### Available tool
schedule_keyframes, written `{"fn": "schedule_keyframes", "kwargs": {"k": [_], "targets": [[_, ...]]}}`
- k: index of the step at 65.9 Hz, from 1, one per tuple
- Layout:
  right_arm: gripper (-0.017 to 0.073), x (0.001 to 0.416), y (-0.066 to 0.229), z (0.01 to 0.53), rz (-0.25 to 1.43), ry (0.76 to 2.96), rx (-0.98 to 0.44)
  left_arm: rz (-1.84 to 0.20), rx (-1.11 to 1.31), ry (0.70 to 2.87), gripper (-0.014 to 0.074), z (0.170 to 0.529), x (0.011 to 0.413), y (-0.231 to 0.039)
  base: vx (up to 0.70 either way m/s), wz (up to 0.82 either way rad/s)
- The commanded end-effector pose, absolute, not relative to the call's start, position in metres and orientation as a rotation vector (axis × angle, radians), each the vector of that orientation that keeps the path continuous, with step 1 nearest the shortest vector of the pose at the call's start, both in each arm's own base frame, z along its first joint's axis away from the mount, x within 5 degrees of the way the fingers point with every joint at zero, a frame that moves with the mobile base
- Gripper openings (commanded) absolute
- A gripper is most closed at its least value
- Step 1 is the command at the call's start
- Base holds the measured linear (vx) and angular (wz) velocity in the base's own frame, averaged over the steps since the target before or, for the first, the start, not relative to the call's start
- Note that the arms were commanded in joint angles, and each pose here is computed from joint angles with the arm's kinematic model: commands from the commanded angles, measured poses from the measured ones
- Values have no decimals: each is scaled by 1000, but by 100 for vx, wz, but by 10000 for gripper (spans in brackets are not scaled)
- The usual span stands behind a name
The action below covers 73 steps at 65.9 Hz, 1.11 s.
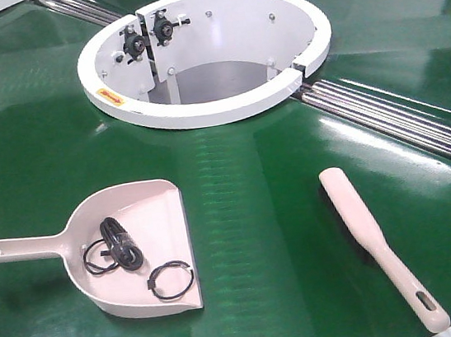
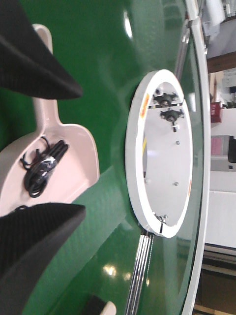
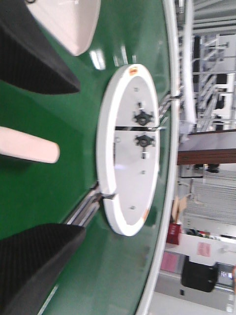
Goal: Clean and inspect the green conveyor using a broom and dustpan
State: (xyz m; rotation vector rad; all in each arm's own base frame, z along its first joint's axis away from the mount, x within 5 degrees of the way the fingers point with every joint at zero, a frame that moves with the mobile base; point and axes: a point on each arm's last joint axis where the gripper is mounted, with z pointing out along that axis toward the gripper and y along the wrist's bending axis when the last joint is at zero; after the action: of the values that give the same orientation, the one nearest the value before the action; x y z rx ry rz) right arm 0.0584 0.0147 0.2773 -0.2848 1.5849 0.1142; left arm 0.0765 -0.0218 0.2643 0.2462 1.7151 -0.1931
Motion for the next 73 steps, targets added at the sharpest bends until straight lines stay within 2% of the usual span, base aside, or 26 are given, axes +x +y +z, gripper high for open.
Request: {"fn": "schedule_keyframes", "kwargs": {"k": [1, 6, 13, 17, 18, 33, 73], "targets": [[507, 60, 15, 282, 110, 1510, -278, -218, 205, 1619, 375, 275, 79, -22, 0, 0], [426, 61, 16, 279, 122, 1523, -272, -195, 225, 1625, 256, 274, 79, -21, 0, 0], [171, 61, 16, 278, 123, 1529, -271, -170, 248, 1631, -12, 273, 79, -21, 0, 0], [-5, 61, 16, 278, 123, 1529, -271, -171, 247, 1628, -8, 273, 79, -21, 0, 0], [-16, 61, 16, 278, 128, 1530, -268, -171, 246, 1625, -8, 273, 79, -21, 0, 0], [-8, 61, 16, 278, 127, 1530, -268, -172, 230, 1549, -7, 281, 79, -21, 0, 0], [-9, 61, 16, 278, 124, 1529, -271, -172, 232, 1565, -7, 276, 79, -21, 0, 0]]}}
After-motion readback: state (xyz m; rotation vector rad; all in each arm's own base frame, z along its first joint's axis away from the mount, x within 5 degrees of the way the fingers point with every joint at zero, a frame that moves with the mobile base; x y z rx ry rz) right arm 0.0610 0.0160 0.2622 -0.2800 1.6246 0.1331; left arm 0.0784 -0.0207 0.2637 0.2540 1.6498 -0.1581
